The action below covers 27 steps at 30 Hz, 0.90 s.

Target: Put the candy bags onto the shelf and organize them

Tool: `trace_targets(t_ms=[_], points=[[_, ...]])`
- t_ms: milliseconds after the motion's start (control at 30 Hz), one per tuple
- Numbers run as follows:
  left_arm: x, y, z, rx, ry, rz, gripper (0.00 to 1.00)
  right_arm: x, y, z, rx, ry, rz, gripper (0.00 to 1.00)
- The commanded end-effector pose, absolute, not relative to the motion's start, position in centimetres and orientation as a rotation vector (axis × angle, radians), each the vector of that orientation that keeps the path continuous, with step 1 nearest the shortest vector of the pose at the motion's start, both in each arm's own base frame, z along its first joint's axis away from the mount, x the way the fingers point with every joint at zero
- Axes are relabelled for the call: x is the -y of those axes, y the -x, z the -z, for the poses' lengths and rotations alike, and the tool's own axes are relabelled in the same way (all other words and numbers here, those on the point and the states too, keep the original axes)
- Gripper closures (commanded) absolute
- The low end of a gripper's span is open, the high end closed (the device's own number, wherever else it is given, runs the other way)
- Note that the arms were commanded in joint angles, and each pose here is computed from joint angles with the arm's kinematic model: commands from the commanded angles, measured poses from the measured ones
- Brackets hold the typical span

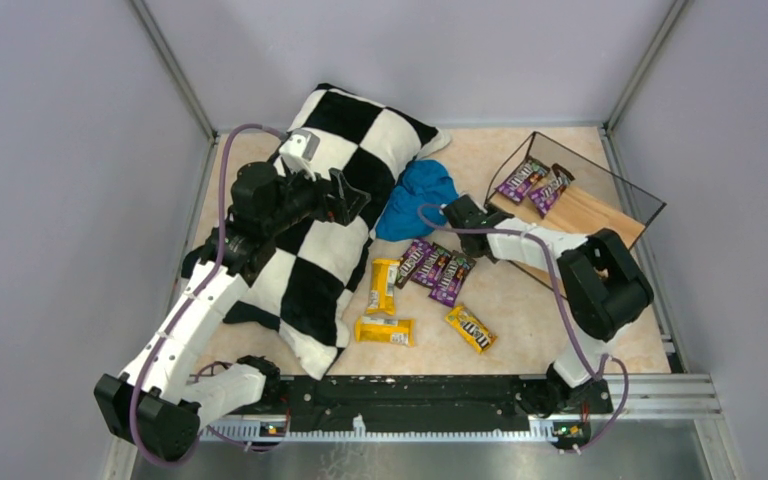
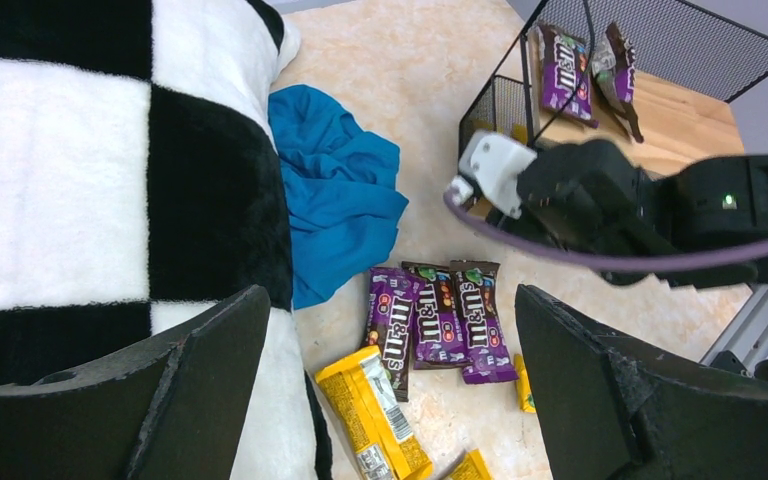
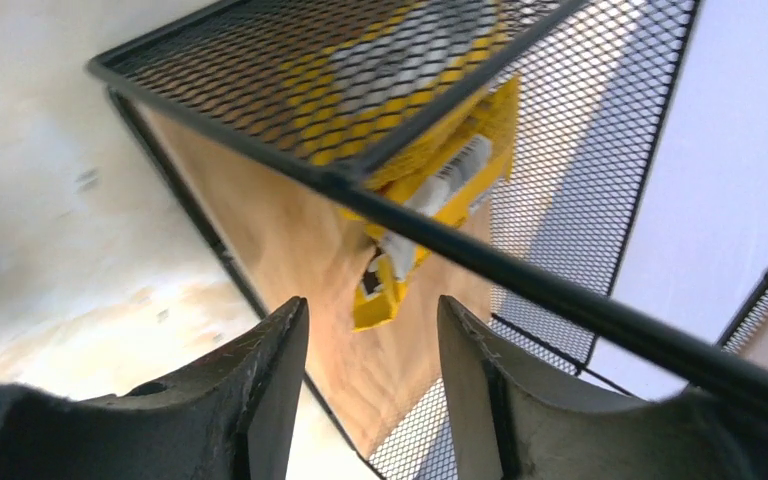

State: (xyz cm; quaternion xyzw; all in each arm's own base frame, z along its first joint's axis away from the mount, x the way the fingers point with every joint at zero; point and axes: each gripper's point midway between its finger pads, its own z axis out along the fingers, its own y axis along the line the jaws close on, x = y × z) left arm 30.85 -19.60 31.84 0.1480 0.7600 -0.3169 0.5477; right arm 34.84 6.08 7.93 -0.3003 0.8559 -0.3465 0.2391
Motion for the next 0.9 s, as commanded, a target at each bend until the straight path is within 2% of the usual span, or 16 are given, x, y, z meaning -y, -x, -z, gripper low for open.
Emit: trace_targets(t_ms=[0, 333, 500, 600, 700, 867], points=[[20.0, -31.3, -33.6, -1.733, -0.371, 0.752, 0.02, -9.4, -32.2, -9.5, -2.268, 0.852, 0.877, 0.47], [20.1, -31.4, -33.4, -1.702, -0.388, 0.75, 0.01, -14.3, -29.1, -11.1, -2.243, 0.817, 0.479, 0.44], [19.4, -31.5, -34.0, -1.66, -0.367, 0.711, 0.01, -14.7, -30.1, -13.1, -2.153, 0.711, 0.414, 0.35], [19.2, -31.5, -35.1, -1.645, -0.308, 0.734, 0.02, -16.4, -31.1, -14.2, -2.119, 0.685, 0.311, 0.35], [20.1, -30.3, -39.8, -1.59, -0.281, 0.851, 0.01, -18.7, -31.8, -14.9, -2.11, 0.696, 0.199, 0.36], [20.4, -29.1, -50.0, -1.364, -0.264, 0.955, 0.01, -22.8, -33.0, -15.5, -2.071, 0.71, -0.007, 0.36]])
